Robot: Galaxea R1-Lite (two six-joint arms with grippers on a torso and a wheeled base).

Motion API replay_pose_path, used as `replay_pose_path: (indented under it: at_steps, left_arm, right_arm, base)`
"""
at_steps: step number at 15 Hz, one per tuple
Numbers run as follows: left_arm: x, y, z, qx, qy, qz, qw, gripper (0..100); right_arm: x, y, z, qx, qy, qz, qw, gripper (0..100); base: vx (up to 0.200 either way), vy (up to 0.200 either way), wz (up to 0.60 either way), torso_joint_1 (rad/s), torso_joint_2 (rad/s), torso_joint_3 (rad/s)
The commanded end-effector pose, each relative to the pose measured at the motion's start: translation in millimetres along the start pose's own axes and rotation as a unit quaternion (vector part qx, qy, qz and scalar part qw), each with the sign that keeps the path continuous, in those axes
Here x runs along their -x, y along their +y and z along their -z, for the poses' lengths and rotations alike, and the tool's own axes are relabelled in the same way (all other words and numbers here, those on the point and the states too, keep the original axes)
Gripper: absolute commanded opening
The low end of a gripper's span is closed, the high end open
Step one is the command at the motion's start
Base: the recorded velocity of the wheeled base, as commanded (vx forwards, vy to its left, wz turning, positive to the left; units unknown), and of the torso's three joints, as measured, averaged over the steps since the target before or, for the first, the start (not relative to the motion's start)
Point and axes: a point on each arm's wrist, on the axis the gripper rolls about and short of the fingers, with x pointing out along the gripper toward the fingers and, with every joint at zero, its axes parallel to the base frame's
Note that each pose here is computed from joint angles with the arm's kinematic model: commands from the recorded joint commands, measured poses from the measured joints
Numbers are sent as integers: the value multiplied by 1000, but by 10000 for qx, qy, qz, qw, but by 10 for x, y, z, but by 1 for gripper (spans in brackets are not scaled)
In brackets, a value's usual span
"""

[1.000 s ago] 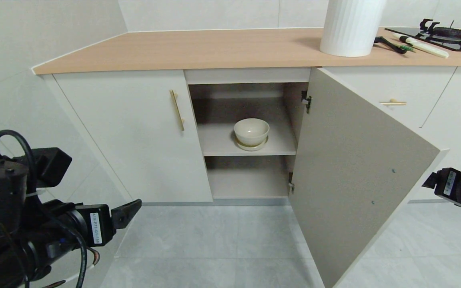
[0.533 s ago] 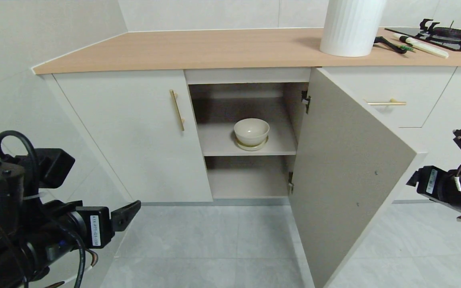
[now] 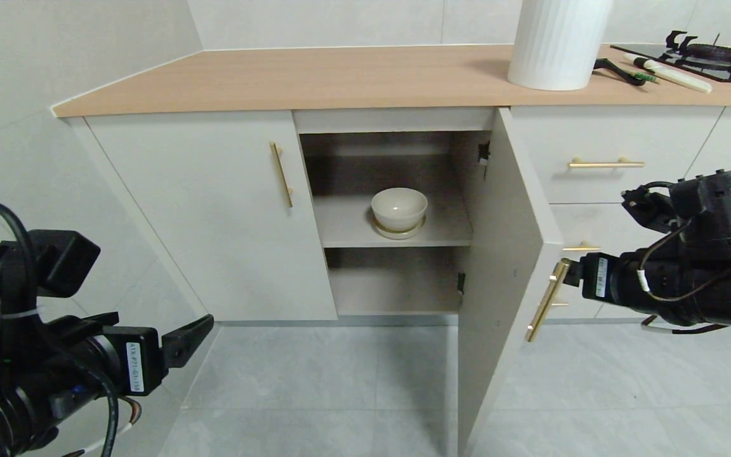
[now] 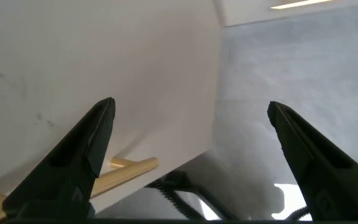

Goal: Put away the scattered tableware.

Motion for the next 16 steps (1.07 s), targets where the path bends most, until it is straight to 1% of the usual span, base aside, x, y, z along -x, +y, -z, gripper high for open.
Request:
replay_pose_path:
  at_steps: [1,3,6,7,8,9,11,13,16]
  left_arm:
    - [3,4,1,7,-7,-12,10000,100]
    - [-3,0,8,-7,13,-8,10000,100]
    - [-7,-2,8,-7,12,-16,10000,100]
    - [-10,-3,11,-14,25,-18,10000,100]
    - [-22,-6,27,-35,66,-26,10000,100]
    - [-37,-11,41,-56,106,-33,9999,100]
    - [-41,-11,51,-66,126,-37,9999,100]
    - [-54,-19,61,-87,158,-44,9998,100]
    - [-69,-28,68,-107,190,-51,9997,100]
  right_arm:
    - [-187,111,0,96,106,-110,9998,100]
    - [-236,174,-3,114,96,-331,9993,100]
    - [-313,146,133,114,401,-401,9983,100]
    - [-358,158,164,126,473,-428,9979,100]
    - [-447,220,229,173,546,-497,9971,100]
    - [-507,234,263,164,520,-530,9971,100]
    - [-557,273,276,-91,357,-661,9971,100]
    - [-601,312,299,-202,326,-729,9966,100]
    - [-657,349,332,-189,299,-778,9963,100]
  base:
    - [0,0,0,0,0,0]
    - [0,0,0,0,0,0]
    - [0,0,0,0,0,0]
    - [0,0,0,0,0,0]
    - [0,0,0,0,0,0]
    - [0,0,0,0,0,0]
    - [0,0,0,0,0,0]
    - [0,0,0,0,0,0]
    - [0,0,0,0,0,0]
